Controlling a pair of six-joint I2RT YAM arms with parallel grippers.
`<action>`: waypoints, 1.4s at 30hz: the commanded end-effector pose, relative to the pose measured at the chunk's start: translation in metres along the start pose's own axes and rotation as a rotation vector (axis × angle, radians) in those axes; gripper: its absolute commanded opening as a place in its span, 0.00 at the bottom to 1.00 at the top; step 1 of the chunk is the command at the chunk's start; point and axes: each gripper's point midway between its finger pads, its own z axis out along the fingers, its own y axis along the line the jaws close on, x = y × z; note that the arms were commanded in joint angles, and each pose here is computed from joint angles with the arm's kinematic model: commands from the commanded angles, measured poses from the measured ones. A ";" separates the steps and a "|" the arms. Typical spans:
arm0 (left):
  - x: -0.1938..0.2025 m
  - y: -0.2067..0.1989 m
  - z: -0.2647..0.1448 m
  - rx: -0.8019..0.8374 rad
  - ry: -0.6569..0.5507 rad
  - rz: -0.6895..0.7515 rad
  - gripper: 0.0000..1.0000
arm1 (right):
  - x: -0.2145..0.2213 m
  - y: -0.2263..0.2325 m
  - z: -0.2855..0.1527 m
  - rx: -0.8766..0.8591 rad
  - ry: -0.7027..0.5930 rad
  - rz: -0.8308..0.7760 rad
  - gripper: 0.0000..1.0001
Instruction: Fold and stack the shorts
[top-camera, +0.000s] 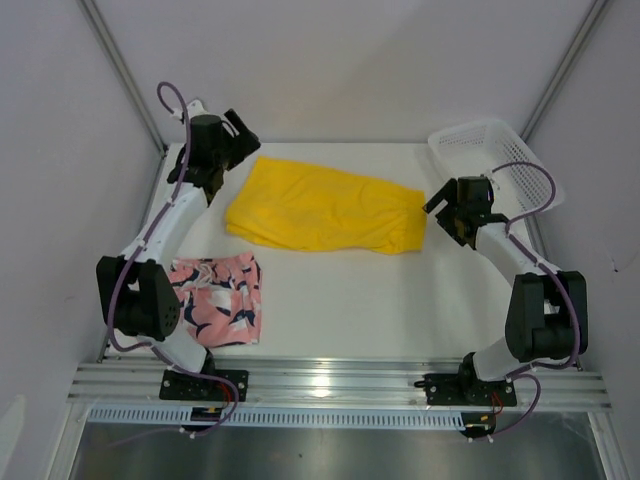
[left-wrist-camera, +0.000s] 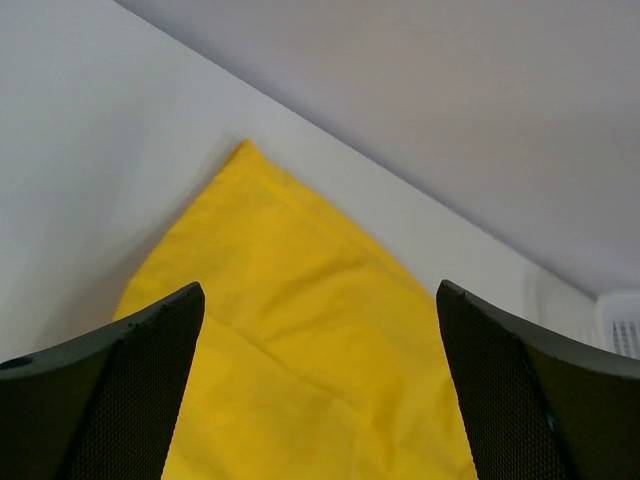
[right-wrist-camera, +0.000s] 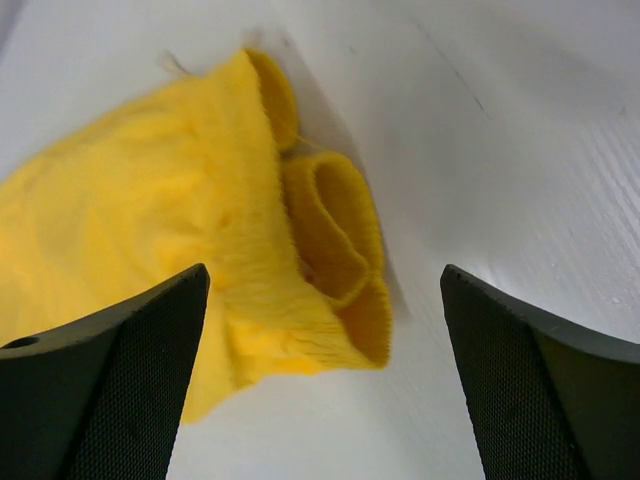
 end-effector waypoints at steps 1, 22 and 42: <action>0.050 -0.026 -0.030 0.181 0.138 0.114 0.99 | 0.020 0.018 -0.005 -0.247 0.082 -0.077 0.99; 0.211 -0.148 -0.039 0.573 0.380 0.417 0.99 | 0.078 0.024 0.020 -0.384 0.242 -0.070 0.09; 0.276 -0.168 -0.044 0.645 0.537 0.513 0.99 | 0.223 -0.035 0.022 -0.068 0.444 -0.262 0.00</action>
